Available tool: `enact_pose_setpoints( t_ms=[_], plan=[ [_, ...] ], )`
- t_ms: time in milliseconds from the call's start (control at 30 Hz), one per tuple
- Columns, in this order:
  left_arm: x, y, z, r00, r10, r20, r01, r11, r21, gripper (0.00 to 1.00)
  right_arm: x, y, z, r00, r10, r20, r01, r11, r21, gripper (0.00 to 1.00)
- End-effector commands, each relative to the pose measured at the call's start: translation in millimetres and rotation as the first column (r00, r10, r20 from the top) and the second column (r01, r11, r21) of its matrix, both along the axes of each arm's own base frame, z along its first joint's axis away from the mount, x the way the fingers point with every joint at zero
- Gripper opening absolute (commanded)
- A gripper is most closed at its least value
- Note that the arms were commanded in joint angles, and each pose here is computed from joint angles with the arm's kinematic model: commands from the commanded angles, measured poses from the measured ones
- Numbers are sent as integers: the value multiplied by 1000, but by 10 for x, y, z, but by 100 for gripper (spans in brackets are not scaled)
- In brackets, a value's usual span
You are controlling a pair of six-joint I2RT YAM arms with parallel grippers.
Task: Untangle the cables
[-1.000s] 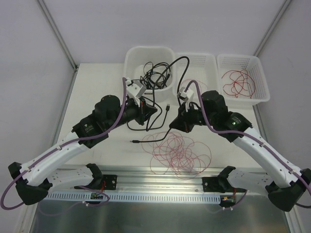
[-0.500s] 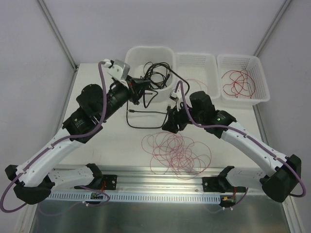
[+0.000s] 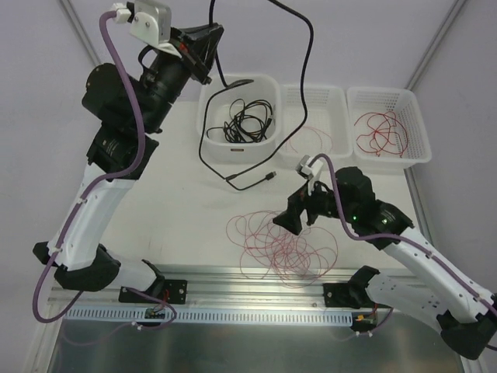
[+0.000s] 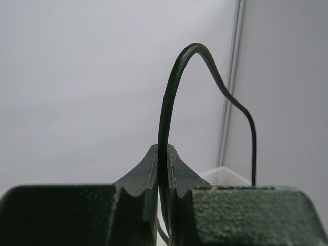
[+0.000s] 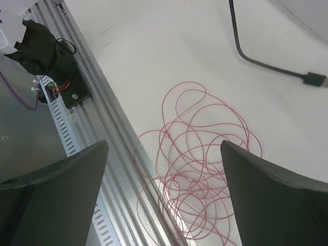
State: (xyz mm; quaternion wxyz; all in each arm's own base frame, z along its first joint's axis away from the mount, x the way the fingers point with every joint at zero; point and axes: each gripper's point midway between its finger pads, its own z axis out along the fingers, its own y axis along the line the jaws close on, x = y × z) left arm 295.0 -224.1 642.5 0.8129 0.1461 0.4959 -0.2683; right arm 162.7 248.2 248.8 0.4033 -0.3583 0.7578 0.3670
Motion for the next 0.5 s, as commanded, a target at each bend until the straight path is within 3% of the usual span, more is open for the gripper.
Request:
enact_pose_setpoints(
  t_ms=[0,300,467],
  plan=[
    [36,78,421,985,48,164,-52,998,21,0,-115,-220,-60,998,-38,39,39,999,-17,96],
    [966,183,297,978,119,168,-119,993,-11,0,-311,-638,-200,990,-127,68,130,990,-52,98],
    [1474,208,-90,980,170,102,-172,985,13,0,-342,-702,-310,989,-139,56,143,987,-76,98]
  ],
)
